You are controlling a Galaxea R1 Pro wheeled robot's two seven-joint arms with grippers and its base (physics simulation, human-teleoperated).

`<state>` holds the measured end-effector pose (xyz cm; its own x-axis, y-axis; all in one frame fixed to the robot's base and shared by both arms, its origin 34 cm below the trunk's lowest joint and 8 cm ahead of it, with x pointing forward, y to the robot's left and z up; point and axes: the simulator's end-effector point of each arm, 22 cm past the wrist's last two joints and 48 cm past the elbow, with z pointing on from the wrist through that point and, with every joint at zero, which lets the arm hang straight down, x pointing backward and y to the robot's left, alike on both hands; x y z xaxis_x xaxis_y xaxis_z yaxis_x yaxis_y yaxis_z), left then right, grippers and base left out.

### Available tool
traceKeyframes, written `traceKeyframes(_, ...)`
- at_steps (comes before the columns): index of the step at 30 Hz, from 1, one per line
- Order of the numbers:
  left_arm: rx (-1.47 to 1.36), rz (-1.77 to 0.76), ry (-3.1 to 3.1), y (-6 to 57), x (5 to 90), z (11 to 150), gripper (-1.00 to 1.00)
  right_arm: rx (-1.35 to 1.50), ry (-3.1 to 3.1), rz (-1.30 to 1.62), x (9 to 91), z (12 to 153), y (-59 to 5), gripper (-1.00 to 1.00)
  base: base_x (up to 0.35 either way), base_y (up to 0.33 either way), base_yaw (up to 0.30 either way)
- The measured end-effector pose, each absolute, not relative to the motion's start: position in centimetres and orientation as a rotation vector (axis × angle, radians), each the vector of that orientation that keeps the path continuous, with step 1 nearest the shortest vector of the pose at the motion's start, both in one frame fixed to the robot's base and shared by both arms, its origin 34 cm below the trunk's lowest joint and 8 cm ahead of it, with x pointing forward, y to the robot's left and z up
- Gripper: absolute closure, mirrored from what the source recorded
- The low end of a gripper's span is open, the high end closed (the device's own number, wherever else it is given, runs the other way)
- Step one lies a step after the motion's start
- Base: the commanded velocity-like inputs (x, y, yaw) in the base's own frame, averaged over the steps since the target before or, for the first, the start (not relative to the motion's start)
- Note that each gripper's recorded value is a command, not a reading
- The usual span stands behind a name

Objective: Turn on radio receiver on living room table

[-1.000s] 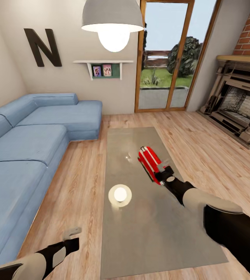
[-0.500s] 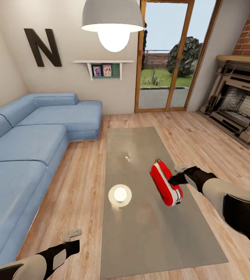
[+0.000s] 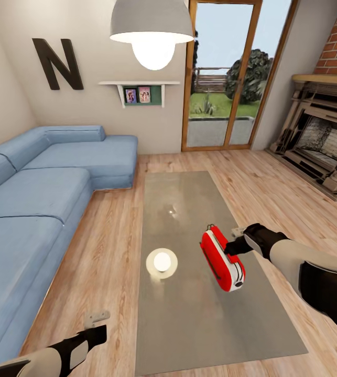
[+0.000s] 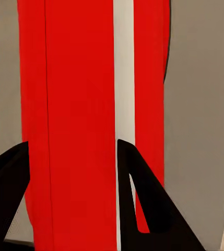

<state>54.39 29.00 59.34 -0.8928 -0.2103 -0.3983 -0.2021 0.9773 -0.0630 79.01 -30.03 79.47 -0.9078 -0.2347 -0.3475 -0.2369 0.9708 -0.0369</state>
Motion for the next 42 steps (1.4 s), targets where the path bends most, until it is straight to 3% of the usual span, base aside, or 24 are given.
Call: traceKeyframes(42, -0.303, -0.039, 2.719, 28.1, 54.3, 58.8, 1.00, -0.314, 2.920, 0.088, 75.4, 77.6, -29.2, 1.00, 0.000, 0.000, 0.000)
